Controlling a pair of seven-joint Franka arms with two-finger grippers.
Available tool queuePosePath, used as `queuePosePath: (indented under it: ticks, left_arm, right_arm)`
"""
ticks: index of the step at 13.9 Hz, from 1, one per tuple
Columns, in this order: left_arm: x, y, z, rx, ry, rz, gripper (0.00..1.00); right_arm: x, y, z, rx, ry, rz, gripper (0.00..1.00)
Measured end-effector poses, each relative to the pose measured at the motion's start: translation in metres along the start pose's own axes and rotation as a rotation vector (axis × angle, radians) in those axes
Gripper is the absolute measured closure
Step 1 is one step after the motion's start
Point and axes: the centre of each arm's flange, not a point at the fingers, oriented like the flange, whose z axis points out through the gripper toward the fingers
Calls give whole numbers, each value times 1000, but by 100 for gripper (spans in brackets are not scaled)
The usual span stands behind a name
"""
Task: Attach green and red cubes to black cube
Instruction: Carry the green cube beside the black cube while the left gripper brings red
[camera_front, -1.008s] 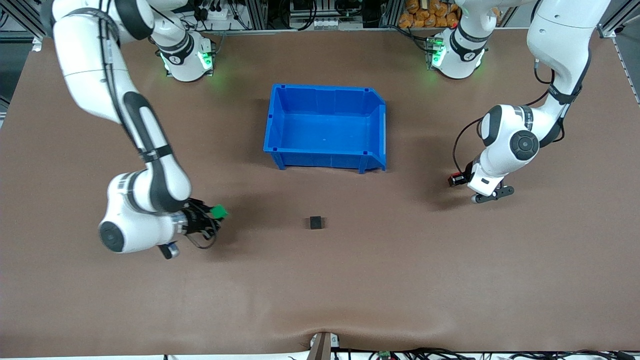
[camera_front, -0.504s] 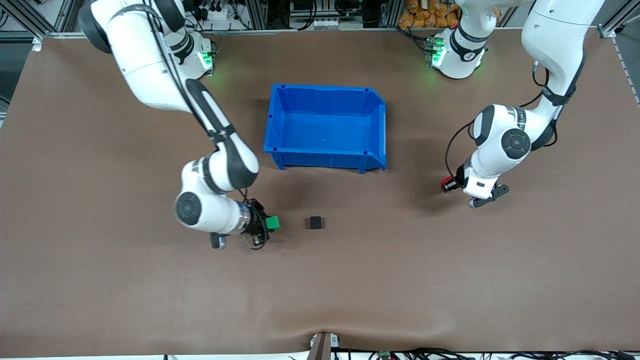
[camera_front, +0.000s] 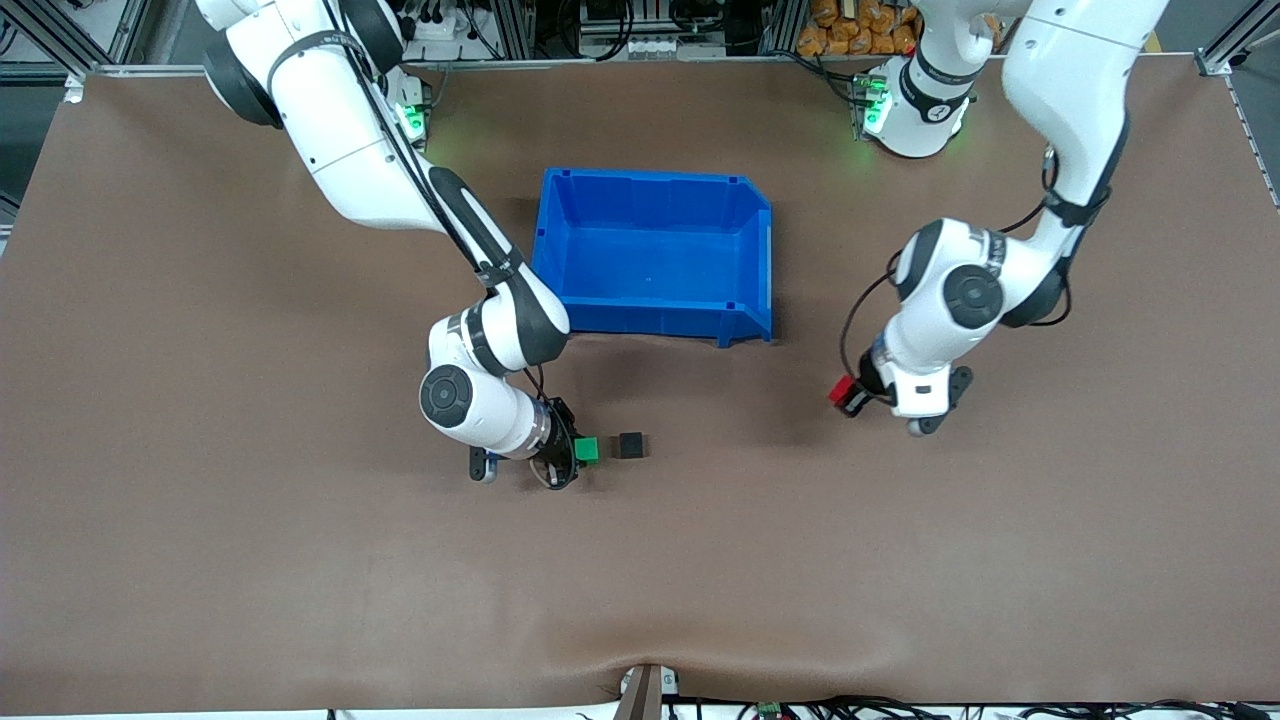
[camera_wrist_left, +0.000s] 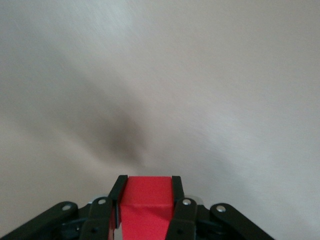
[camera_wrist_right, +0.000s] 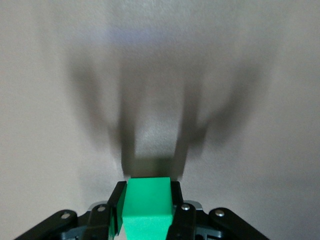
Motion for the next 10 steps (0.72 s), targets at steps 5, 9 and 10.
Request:
queuePosePath:
  ticks: [5, 9, 10]
  left_arm:
    - [-44, 68, 3, -7, -29, -187, 61]
    - [-65, 88, 15, -6, -43, -266, 61]
    - [-74, 91, 20, -1, -47, -285, 61]
  right_arm:
    - [-34, 12, 14, 59, -14, 8, 60]
    - [-44, 19, 22, 51, -13, -1, 36]
    - [-42, 19, 21, 53, -11, 1, 25]
